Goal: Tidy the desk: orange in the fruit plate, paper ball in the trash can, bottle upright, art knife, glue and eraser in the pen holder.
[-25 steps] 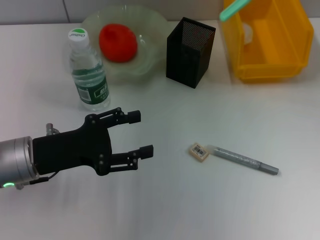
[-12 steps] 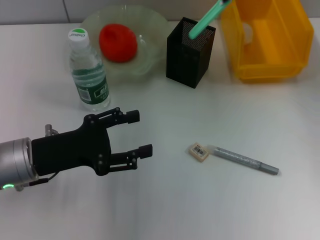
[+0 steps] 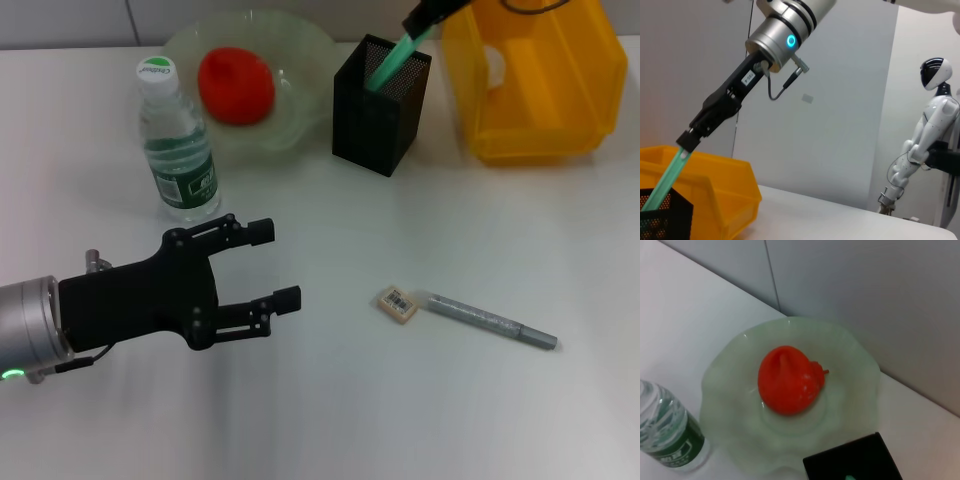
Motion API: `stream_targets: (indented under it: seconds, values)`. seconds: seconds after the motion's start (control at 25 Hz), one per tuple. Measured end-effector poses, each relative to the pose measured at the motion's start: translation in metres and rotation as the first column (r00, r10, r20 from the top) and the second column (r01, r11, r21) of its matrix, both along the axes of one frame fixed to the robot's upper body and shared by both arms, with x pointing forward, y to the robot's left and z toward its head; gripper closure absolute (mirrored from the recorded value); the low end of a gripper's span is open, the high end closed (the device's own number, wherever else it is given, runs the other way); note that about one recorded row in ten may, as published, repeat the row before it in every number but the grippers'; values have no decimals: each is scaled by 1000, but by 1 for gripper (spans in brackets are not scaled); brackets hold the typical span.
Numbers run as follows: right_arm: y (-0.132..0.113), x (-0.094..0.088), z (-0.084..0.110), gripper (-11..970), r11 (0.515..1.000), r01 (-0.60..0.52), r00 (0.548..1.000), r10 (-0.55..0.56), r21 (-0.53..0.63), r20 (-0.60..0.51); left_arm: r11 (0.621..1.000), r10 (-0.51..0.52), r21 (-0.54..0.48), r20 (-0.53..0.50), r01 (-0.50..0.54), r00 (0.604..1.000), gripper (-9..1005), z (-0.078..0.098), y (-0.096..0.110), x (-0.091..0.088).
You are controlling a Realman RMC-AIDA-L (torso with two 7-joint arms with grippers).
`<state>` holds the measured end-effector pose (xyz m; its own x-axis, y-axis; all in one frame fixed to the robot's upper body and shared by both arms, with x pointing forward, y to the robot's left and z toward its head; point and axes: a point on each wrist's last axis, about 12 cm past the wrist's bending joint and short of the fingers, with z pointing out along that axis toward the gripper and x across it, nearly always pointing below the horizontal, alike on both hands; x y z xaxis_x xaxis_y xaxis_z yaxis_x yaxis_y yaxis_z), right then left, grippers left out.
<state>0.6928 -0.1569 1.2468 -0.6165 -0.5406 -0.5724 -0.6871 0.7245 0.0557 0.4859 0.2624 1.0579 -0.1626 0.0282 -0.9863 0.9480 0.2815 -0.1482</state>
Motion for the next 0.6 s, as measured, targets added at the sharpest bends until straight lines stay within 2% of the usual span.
stream_targets:
  seconds: [0.16,0.52,0.56,0.6]
  values:
    - [10,-2,-11,660,1000,-10,1000,10,-12,25,1000,4,-1,0,-4,1000,176,0,1,0]
    - [5,-4,-12,641,999,10,996,-13,35,87,1000,9,-4,-7,-9,1000,176,0,2,0]
    - [0,-8,-9,596,996,15,990,-28,92,137,1000,9,-5,-8,-9,1000,175,1,2,0]
    - [0,-8,-9,551,996,15,990,-28,92,137,1000,8,-5,-8,-8,1000,175,1,2,1]
